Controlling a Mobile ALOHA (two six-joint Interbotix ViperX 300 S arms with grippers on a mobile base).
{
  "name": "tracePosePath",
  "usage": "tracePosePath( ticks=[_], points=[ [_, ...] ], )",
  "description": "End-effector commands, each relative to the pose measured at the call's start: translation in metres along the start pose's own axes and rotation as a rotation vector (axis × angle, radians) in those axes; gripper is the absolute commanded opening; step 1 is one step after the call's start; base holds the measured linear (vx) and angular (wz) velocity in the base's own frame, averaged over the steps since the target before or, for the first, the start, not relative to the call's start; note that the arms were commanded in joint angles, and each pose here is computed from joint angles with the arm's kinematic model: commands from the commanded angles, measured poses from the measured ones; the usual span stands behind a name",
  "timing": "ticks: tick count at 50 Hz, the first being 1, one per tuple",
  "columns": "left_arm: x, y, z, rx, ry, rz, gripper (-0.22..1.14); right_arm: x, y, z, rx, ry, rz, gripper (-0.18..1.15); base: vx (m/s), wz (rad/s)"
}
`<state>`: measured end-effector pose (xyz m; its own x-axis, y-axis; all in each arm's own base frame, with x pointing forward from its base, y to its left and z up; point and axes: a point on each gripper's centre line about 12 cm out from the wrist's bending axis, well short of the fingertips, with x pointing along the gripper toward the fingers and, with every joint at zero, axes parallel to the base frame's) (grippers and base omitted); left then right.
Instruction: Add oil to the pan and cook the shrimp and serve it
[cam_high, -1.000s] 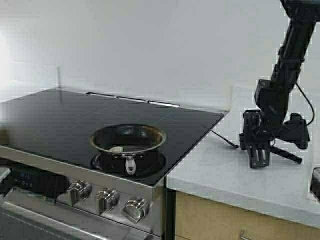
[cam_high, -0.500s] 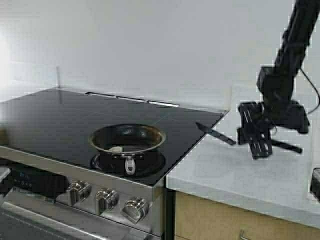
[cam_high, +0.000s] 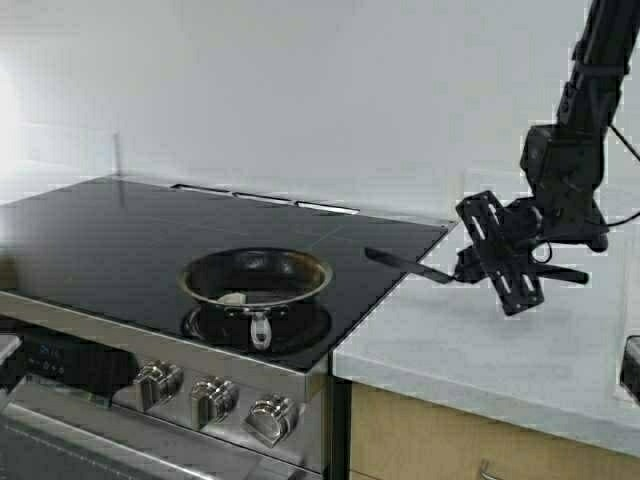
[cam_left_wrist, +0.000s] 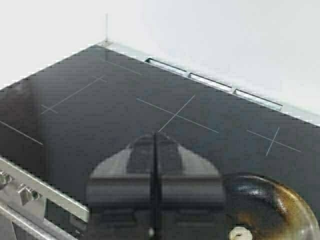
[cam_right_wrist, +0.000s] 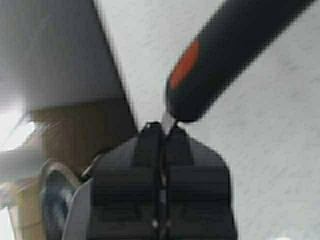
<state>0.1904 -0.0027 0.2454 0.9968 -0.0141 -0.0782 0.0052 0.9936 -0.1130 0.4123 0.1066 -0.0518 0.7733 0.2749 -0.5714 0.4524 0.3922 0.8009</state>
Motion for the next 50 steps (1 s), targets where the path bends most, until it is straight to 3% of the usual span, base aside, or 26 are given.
tracePosePath(
  ticks=[1, 14, 27, 35, 50],
  points=[
    [0.001, 0.0, 0.002, -0.002, -0.003, 0.0, 0.03, -0.01, 0.019, -0.021, -0.033, 0.037, 0.089, 0.09, 0.0, 0.0],
    [0.001, 0.0, -0.001, -0.006, 0.006, 0.001, 0.03, -0.026, 0.031, -0.067, -0.146, 0.135, 0.13, 0.09, 0.0, 0.0],
    [0.001, 0.0, -0.003, -0.023, 0.024, 0.003, 0.03, -0.061, 0.108, -0.08, -0.585, 0.11, 0.298, 0.09, 0.0, 0.0],
    [0.001, 0.0, -0.004, -0.025, 0.026, 0.003, 0.03, -0.093, 0.147, -0.08, -0.865, 0.099, 0.258, 0.09, 0.0, 0.0],
    [0.001, 0.001, -0.004, -0.029, 0.027, 0.004, 0.03, -0.163, 0.205, -0.075, -1.245, 0.09, 0.181, 0.09, 0.0, 0.0]
  ],
)
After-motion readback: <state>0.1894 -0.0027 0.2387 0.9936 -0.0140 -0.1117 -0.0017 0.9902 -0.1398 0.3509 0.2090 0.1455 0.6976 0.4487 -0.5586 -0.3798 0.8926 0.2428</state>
